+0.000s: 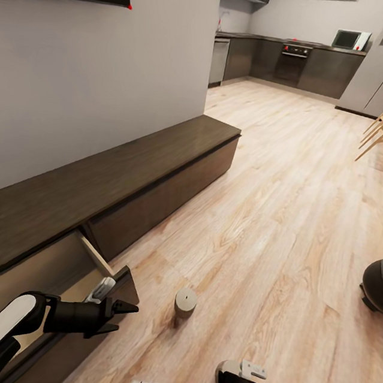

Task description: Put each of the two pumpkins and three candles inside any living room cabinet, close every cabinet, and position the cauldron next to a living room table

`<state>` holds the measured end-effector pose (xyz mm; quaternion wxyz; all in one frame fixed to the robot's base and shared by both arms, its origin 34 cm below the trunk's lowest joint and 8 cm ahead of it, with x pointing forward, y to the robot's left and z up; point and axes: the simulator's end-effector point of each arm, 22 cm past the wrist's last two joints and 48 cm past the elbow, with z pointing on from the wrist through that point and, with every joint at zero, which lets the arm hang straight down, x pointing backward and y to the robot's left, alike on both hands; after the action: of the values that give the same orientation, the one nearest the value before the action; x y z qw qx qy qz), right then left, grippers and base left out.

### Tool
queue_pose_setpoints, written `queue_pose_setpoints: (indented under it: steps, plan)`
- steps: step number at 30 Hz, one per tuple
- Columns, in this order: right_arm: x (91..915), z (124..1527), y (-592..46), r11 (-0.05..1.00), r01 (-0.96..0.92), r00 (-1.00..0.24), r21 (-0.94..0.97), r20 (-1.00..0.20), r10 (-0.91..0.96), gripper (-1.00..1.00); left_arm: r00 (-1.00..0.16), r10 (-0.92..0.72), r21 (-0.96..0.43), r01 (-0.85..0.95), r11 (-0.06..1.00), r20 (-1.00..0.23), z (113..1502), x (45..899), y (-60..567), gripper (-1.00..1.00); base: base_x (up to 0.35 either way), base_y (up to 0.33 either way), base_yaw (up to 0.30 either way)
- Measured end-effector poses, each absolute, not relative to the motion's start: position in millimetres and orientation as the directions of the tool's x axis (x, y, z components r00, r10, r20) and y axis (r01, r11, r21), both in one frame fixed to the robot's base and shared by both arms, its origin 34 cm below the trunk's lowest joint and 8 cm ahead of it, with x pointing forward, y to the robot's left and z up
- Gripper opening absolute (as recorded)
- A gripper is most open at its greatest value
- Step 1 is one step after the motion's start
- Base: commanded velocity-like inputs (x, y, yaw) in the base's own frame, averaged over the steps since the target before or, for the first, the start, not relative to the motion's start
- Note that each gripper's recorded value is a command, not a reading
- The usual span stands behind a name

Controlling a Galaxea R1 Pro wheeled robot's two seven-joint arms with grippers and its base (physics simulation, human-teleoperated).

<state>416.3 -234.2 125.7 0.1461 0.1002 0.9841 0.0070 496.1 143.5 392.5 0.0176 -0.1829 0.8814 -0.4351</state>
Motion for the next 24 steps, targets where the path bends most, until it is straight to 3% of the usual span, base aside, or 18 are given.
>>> queue_pose_setpoints:
  steps: [24]
  plan:
    - [446.7,161.1,-248.3,0.977,0.209,-0.903,0.048,-0.373,0.212,-1.0,-0.946,-0.318,-0.746,-0.255,0.615,0.061,416.7,492.8,122.4,1.0,0.0,0.0,0.0]
